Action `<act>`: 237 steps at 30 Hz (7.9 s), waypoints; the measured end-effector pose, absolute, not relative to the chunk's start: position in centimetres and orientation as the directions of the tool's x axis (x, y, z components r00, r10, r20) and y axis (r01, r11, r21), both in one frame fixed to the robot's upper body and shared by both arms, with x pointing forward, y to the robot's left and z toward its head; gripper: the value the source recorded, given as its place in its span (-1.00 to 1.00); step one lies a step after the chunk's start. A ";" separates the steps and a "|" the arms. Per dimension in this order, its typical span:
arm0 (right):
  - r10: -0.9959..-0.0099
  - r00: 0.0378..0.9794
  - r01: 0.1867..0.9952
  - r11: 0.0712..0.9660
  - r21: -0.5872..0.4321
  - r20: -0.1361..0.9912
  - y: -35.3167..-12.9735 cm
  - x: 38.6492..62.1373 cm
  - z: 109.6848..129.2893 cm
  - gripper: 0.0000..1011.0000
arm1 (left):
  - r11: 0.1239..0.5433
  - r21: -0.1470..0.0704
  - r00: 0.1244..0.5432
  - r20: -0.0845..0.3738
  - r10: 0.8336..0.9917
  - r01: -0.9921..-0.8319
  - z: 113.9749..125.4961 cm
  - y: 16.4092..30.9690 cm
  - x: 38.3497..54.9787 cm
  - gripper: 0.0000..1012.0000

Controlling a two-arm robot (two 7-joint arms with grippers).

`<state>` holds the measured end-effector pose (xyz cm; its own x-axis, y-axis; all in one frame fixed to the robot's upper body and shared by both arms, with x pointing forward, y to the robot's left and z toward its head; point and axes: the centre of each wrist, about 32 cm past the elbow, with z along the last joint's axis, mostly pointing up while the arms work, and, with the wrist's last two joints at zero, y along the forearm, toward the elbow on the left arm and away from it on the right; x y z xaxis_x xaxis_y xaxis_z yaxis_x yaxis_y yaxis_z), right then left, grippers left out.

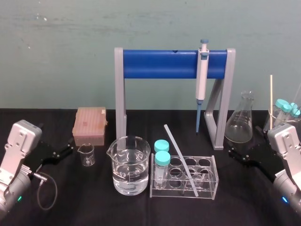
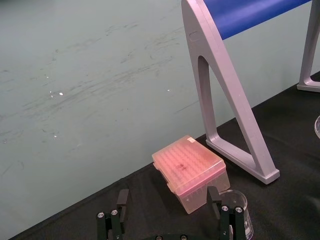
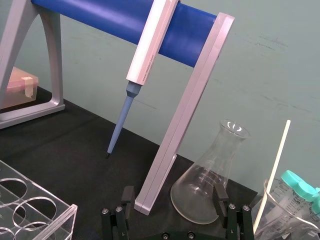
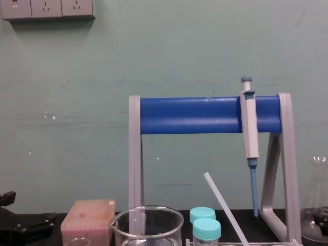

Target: Pick up the stirring rod with one hand, then place it down.

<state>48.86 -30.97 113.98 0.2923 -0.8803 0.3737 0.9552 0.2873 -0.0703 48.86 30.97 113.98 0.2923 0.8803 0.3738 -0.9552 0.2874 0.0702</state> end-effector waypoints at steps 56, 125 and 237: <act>-0.885 0.436 0.897 0.443 0.007 0.164 -30.2 50.9 118.6 0.98 | 0.287 0.070 0.292 0.374 0.880 -0.955 114.0 31.0 48.9 0.98; -0.683 0.729 0.676 0.703 -0.219 0.058 -22.8 55.0 120.3 0.98 | 0.287 0.070 0.292 0.374 0.880 -0.955 114.0 31.0 48.9 0.98; -0.711 0.685 0.618 0.681 0.392 0.156 -26.1 53.0 125.5 -0.87 | 0.287 0.070 0.292 0.374 0.880 -0.955 114.0 31.0 48.9 0.98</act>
<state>53.02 -26.15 125.49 0.6854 -0.7113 0.1556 0.6183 0.6814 0.3917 48.86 30.97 113.98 0.2923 0.8803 0.3738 -0.9553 0.2873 0.0702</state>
